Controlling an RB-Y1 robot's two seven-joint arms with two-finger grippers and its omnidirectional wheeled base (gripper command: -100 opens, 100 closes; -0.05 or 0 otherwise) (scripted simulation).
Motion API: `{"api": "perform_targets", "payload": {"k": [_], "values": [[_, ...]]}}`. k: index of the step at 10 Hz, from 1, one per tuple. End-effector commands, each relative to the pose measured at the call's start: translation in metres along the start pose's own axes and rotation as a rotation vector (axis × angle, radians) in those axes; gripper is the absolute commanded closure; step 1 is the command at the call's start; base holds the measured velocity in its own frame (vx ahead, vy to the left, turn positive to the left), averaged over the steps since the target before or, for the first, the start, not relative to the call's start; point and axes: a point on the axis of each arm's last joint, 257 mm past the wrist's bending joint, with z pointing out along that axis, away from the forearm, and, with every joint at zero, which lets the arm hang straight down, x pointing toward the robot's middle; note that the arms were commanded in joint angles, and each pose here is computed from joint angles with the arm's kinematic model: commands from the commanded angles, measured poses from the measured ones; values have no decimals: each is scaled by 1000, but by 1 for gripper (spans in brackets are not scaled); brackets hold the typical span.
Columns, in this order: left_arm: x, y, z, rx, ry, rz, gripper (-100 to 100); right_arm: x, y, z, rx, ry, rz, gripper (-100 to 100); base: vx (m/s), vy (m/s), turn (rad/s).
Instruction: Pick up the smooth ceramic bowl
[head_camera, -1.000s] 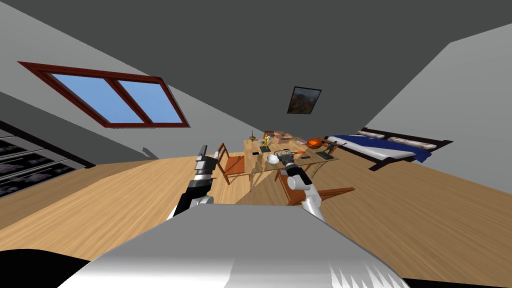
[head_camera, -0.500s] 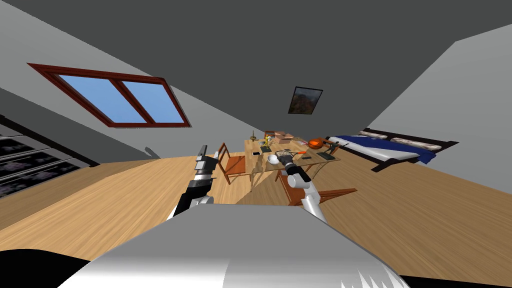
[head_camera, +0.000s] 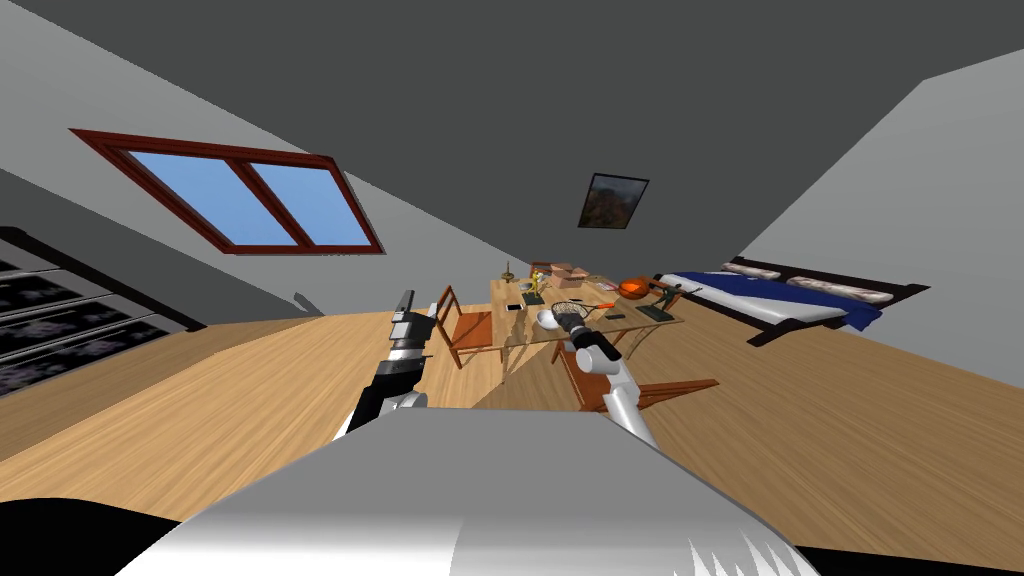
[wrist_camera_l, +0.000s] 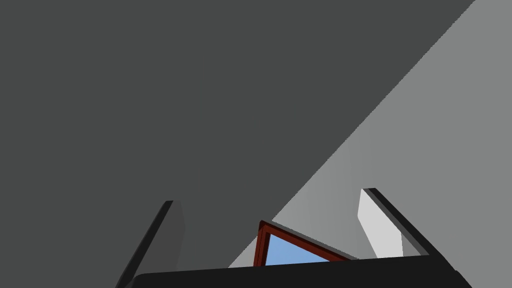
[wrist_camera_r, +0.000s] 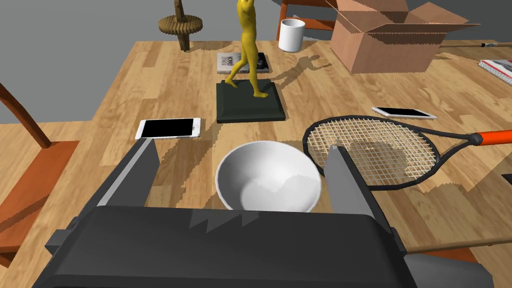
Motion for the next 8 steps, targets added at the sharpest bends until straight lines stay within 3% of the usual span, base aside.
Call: {"api": "perform_targets", "payload": {"k": [1,3,4,6,7,8], "values": [[0,0,0,0,0,0,0,-17,4,5,8,-61,69,-100,11,13,41],[0,0,0,0,0,0,0,-17,4,5,7,-61,112,-100,10,10,11],[0,0,0,0,0,0,0,-34,8,8,10,-121,165,-100,16,9,42],[0,0,0,0,0,0,0,-34,8,8,7,-121,207,-100,13,7,11],[0,0,0,0,0,0,0,-51,12,10,6,-180,260,-100,19,16,42],[0,0,0,0,0,0,0,-51,12,10,4,-180,287,-100,23,11,28]]}}
